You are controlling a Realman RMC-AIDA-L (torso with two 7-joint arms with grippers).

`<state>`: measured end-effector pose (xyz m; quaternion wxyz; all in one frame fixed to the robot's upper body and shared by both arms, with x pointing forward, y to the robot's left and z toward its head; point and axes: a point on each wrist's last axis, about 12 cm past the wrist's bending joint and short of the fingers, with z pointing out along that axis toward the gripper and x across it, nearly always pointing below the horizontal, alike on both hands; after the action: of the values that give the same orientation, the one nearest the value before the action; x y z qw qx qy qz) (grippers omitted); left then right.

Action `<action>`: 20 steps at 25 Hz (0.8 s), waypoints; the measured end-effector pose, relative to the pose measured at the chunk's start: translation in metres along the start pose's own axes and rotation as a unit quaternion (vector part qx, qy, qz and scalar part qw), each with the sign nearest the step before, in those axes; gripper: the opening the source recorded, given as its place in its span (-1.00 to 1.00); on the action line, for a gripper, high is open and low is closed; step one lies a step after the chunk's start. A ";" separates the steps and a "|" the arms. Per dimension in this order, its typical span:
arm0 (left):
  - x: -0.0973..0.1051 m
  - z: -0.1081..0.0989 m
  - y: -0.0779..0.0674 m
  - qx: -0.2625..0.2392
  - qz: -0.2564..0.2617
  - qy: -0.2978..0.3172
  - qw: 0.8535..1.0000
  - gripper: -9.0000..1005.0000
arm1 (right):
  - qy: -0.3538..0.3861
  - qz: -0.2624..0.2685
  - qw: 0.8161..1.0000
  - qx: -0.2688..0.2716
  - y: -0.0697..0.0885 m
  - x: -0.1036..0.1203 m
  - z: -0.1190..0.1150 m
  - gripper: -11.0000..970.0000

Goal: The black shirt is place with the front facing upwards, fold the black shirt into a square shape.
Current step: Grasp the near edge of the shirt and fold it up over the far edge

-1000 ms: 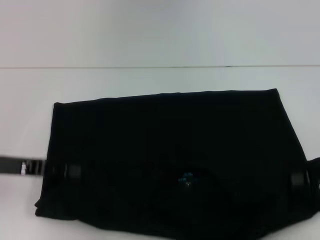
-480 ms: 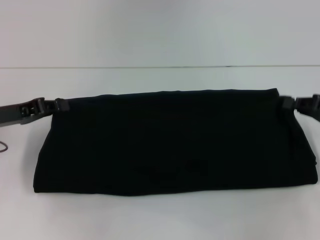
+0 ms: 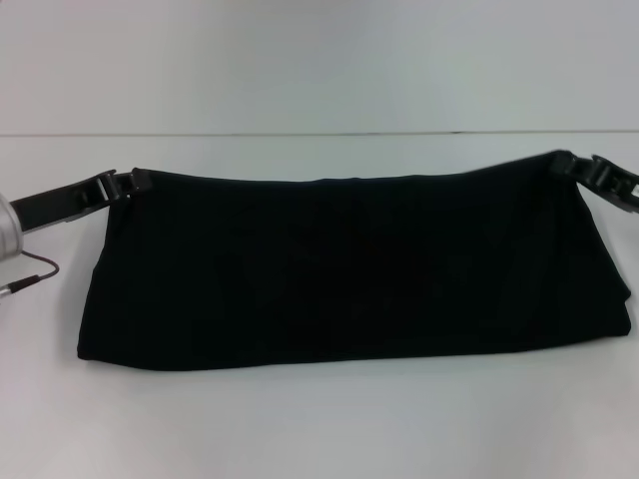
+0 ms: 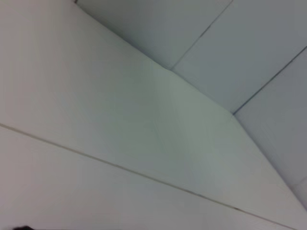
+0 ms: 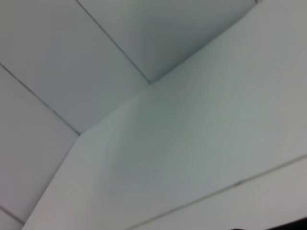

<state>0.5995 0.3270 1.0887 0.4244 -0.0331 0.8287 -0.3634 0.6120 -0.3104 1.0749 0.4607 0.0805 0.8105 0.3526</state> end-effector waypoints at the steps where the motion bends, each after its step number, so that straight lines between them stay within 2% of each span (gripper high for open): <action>1: 0.001 0.003 0.000 -0.008 0.004 -0.003 1.000 -0.91 | -0.007 -0.003 1.000 0.002 0.002 0.000 0.003 -0.73; 11: -0.001 0.008 0.004 -0.024 -0.009 -0.075 0.997 -0.91 | -0.055 -0.023 0.998 0.026 0.009 -0.006 0.019 -0.70; 20: 0.007 0.021 0.001 -0.044 -0.013 -0.104 0.994 -0.90 | -0.079 -0.048 0.994 0.051 0.013 -0.009 0.032 -0.68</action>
<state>0.6104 0.3134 1.0755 0.5017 -0.1003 0.7945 -0.3271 0.6406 -0.2887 1.0795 0.5352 0.0928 0.7914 0.2804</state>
